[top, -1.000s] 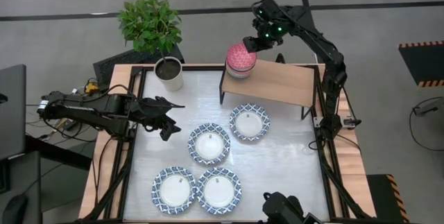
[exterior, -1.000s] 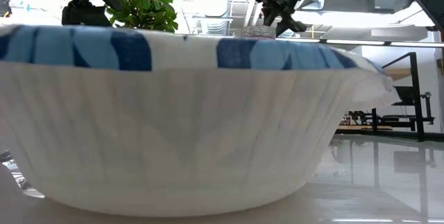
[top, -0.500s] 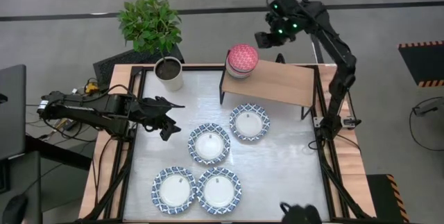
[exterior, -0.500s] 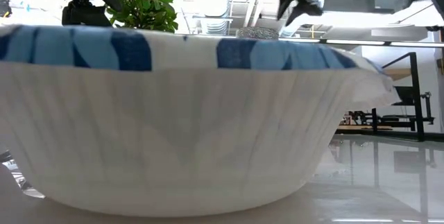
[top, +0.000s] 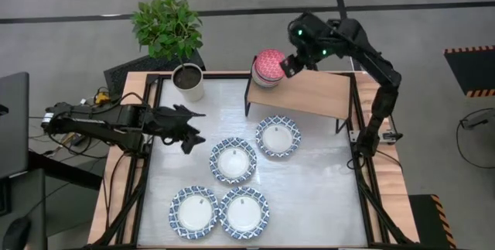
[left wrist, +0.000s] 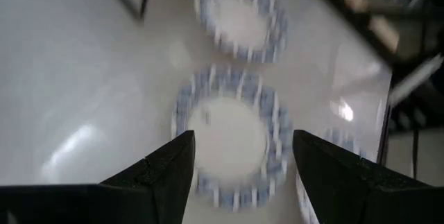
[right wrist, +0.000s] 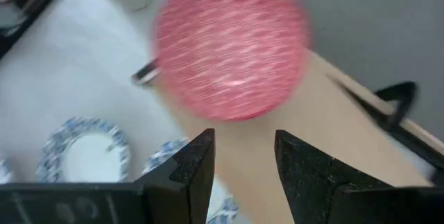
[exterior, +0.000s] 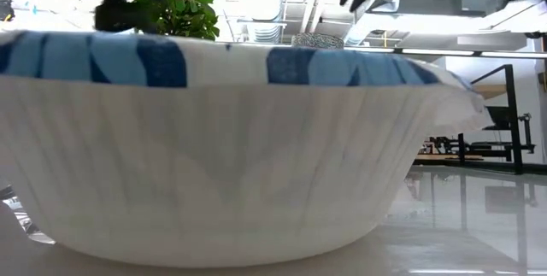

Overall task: Place and stack bowls onto a shelf
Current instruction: Adjust the stack of bowls on the shelf

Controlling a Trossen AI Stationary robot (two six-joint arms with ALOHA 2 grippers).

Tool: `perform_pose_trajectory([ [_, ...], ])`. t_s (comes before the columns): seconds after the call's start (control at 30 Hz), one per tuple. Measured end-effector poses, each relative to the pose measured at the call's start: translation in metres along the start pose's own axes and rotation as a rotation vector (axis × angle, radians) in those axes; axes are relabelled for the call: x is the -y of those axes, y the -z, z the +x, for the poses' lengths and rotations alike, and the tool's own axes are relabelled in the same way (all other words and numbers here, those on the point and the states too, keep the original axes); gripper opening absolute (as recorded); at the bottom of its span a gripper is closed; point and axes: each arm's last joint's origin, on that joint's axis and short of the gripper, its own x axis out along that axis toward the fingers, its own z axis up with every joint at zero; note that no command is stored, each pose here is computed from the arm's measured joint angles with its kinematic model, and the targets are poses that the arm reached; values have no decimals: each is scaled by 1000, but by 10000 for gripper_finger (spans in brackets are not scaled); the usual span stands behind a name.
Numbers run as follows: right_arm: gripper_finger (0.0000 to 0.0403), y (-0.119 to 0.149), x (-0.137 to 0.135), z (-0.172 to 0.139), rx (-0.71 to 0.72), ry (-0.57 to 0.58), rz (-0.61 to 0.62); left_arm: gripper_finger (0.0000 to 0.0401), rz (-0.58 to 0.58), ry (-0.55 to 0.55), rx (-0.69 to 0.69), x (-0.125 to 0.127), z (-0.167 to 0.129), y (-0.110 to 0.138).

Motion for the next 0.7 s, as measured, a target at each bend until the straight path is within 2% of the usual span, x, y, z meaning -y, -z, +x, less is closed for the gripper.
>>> perform_pose_trajectory([
  [0.13,175,11,-24,-3,16,14,-78,228,45,17,216,-2,0,-26],
  [0.23,173,11,-24,-2,45,80,-76,221,49,14,404,-10,-4,-51],
  [0.33,157,5,-15,2,49,112,-28,188,54,23,562,-22,-7,-77],
  [0.43,125,-1,-1,3,55,138,24,127,71,68,665,-38,-7,-101],
  [0.57,66,-8,18,4,60,172,80,23,43,171,648,-63,10,-123],
  [0.63,31,-11,26,4,62,186,102,10,20,241,595,-73,26,-129],
  [0.7,17,-13,32,5,63,197,110,4,1,291,547,-83,41,-134],
])
